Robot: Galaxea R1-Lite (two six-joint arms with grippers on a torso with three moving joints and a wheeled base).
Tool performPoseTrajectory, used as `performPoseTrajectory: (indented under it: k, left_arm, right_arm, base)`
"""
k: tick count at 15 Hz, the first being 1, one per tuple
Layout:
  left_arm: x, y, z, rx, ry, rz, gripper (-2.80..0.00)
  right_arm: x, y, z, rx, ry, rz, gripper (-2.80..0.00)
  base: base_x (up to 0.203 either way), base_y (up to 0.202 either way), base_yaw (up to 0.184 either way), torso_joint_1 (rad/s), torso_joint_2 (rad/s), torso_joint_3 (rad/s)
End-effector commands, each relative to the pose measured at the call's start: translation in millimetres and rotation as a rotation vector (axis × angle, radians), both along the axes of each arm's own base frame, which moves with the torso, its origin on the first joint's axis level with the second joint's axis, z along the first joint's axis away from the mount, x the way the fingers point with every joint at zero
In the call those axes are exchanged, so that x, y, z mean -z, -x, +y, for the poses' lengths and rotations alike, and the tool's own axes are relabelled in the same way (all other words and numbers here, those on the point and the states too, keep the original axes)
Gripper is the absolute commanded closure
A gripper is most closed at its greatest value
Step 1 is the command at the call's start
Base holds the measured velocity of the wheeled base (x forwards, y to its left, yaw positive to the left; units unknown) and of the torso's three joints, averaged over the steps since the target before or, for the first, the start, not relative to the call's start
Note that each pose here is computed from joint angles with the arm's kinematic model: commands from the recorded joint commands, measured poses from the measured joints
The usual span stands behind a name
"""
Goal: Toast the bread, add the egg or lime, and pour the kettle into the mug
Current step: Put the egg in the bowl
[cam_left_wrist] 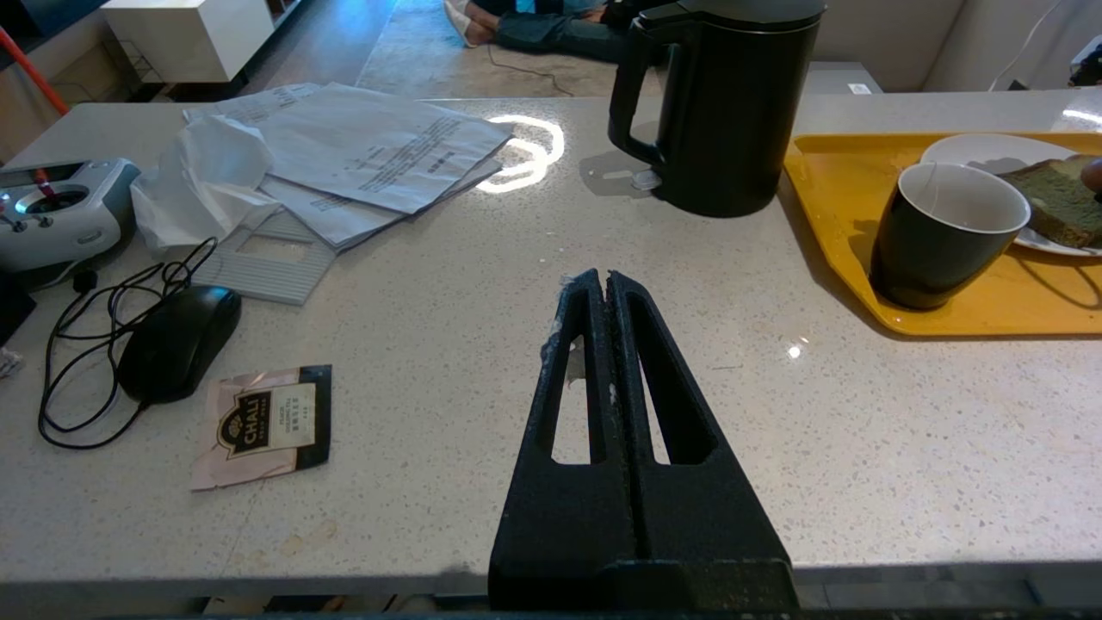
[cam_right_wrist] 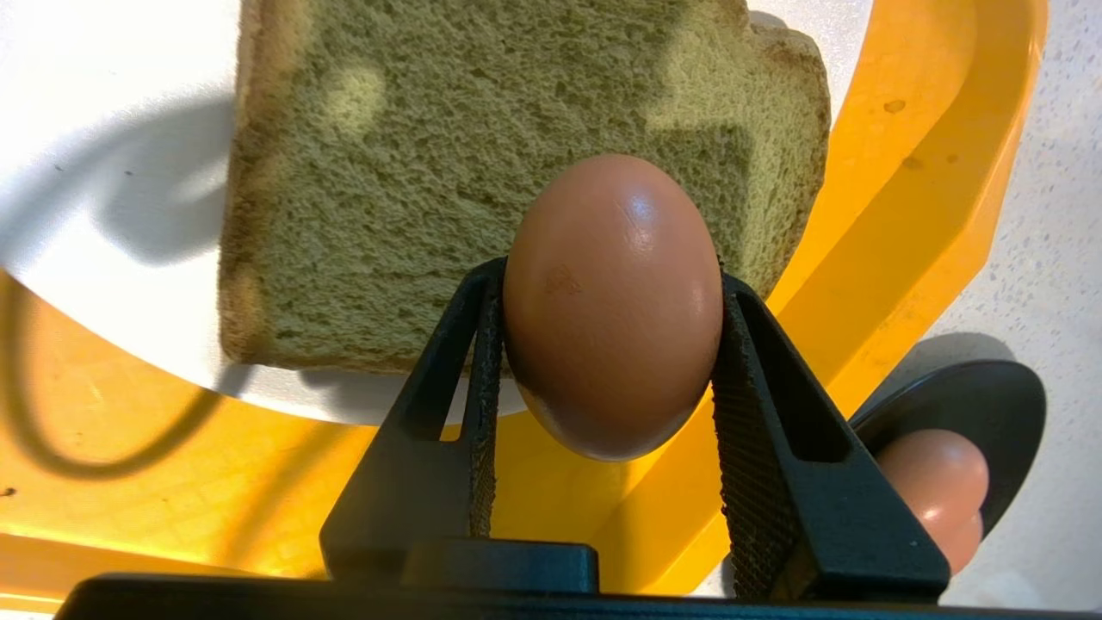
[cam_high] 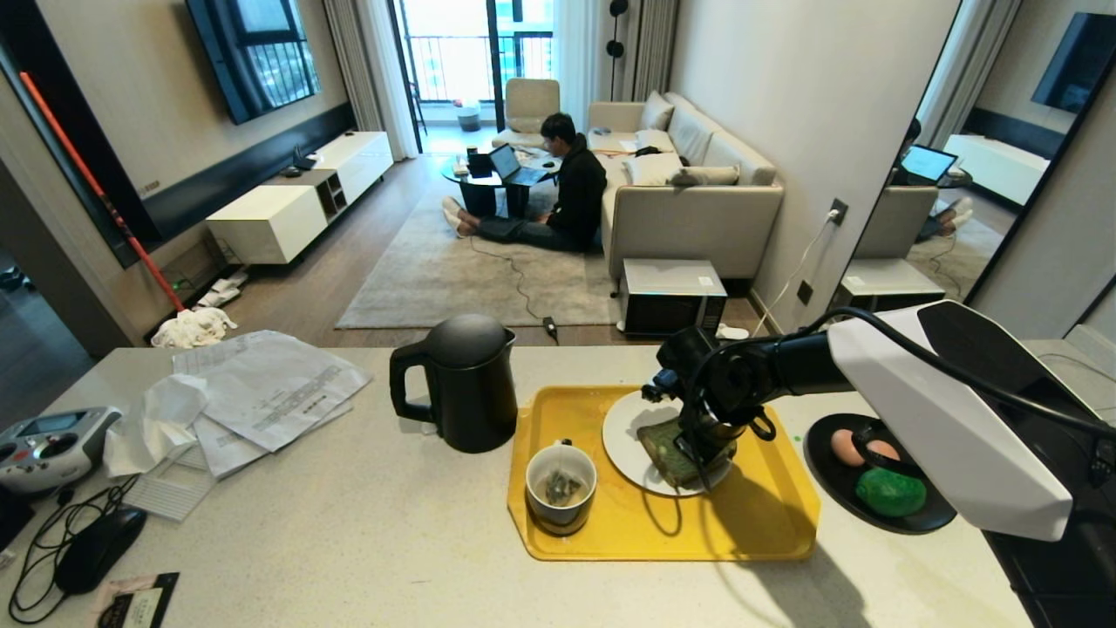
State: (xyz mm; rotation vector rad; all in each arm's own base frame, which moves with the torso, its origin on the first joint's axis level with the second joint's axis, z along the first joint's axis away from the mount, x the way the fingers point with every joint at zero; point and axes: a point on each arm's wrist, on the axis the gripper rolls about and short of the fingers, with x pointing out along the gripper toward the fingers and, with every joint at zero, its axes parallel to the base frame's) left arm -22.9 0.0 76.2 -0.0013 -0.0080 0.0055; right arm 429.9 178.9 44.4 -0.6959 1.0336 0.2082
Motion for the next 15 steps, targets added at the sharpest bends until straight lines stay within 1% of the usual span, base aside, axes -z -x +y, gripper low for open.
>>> performPoseTrajectory:
  k: [1, 2, 9, 15]
  left_arm:
    - [0.0, 0.1, 0.0, -0.001, 0.000, -0.001, 0.00]
    - [-0.1, -0.1, 0.0, -0.001, 0.000, 0.000, 0.00]
    - [-0.1, -0.1, 0.0, -0.001, 0.000, 0.000, 0.00]
    - [-0.1, -0.1, 0.0, -0.001, 0.000, 0.000, 0.00]
  right_arm:
    - [0.3, -0.2, -0.1, -0.008, 0.009, 0.002, -1.27]
    - [-0.4, -0.6, 0.1, -0.008, 0.008, 0.000, -2.80]
    - [-4.3, 0.5, -0.5, -0.007, 0.011, -0.006, -2.80]
    - [-42.3, 13.5, -4.0, -0.013, -0.012, -0.057, -2.80]
  base:
    - [0.000, 0.000, 0.000, 0.000, 0.00, 0.000]
    - [0.000, 0.000, 0.000, 0.000, 0.00, 0.000]
    - [0.000, 0.000, 0.000, 0.000, 0.00, 0.000]
    - [0.000, 0.000, 0.000, 0.000, 0.00, 0.000]
